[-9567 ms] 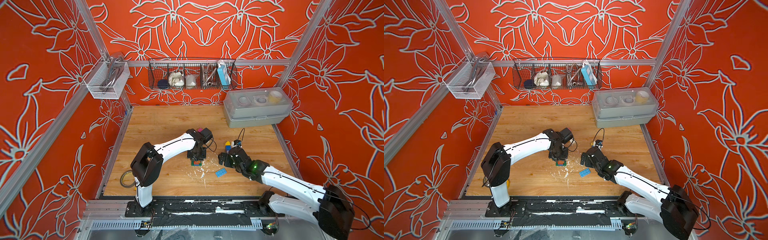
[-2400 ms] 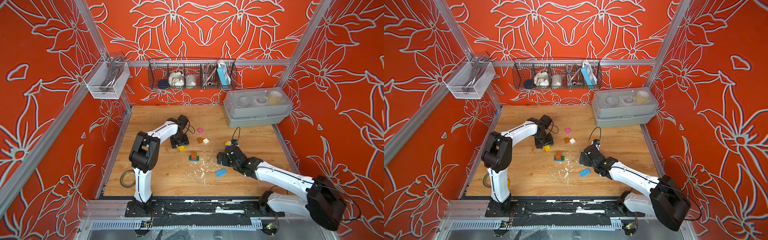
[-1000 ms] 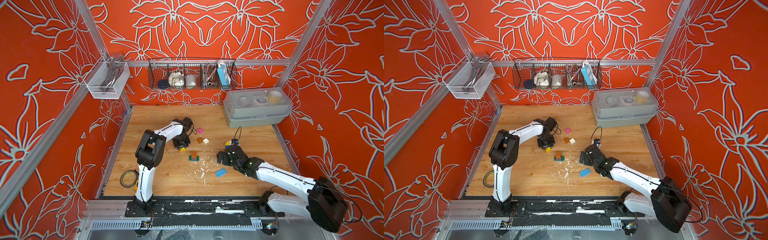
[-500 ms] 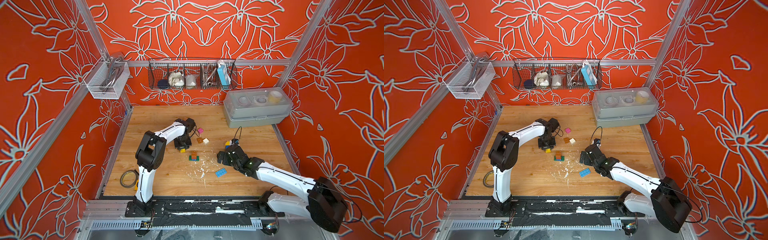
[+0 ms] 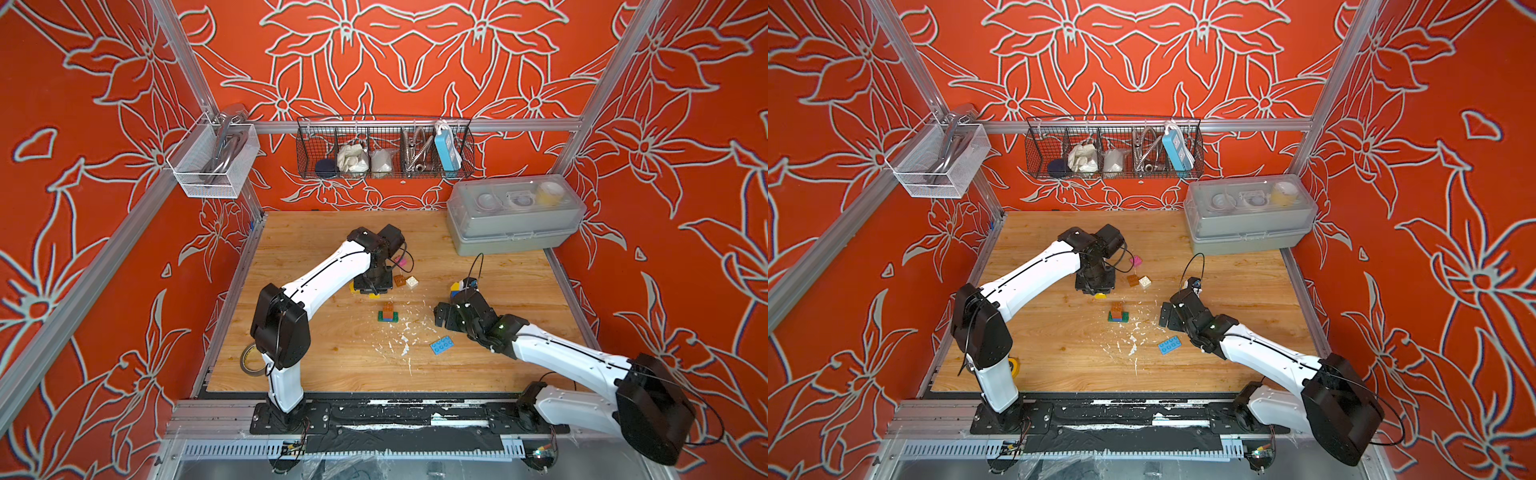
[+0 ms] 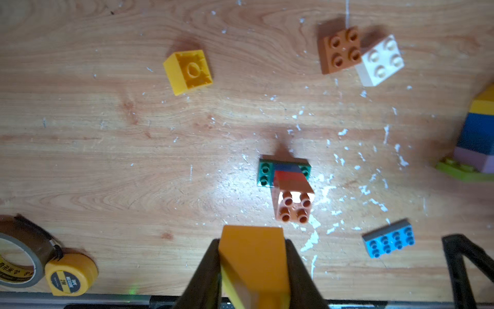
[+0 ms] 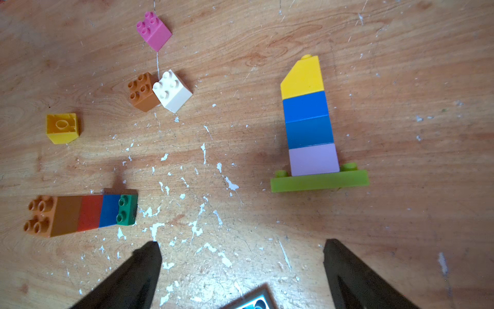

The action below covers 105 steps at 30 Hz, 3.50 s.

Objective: Assemble the number 1 with lego
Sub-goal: Assemble the lego brick with the lego brick.

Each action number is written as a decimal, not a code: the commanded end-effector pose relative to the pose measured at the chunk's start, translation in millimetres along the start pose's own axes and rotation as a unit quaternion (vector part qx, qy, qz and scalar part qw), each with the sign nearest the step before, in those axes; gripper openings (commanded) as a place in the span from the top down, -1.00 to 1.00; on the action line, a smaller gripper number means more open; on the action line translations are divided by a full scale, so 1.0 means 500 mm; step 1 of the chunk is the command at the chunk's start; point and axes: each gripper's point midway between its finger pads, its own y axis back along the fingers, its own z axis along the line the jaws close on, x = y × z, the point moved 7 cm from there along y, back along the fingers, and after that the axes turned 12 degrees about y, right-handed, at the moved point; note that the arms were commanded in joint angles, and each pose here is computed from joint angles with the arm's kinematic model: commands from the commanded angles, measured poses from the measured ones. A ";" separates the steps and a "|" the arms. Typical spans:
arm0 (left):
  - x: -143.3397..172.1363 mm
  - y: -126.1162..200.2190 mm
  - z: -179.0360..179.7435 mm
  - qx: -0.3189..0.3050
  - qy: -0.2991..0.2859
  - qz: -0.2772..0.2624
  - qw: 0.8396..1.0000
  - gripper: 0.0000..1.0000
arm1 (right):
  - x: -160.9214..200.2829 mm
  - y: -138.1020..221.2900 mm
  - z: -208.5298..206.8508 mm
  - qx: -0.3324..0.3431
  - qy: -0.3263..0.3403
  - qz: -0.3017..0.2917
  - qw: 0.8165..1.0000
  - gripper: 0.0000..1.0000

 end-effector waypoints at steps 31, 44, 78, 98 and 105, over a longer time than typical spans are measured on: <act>0.035 -0.116 -0.057 0.005 -0.059 0.077 0.995 0.71 | 0.010 0.005 -0.014 0.007 -0.005 -0.001 1.000 -1.00; 0.042 -0.138 -0.057 -0.013 -0.075 0.072 0.994 0.74 | 0.010 0.005 -0.014 0.006 -0.006 -0.001 1.000 -1.00; 0.062 -0.182 -0.066 -0.063 -0.084 0.054 0.993 0.96 | 0.010 0.005 -0.014 0.003 -0.006 -0.003 1.000 -1.00; 0.077 -0.188 -0.060 -0.041 -0.095 0.044 0.994 0.98 | 0.012 0.005 -0.016 0.003 -0.008 -0.001 1.000 -1.00; 0.077 -0.208 -0.064 -0.059 -0.097 0.062 0.992 0.99 | 0.012 0.004 -0.016 0.004 -0.008 -0.001 1.000 -1.00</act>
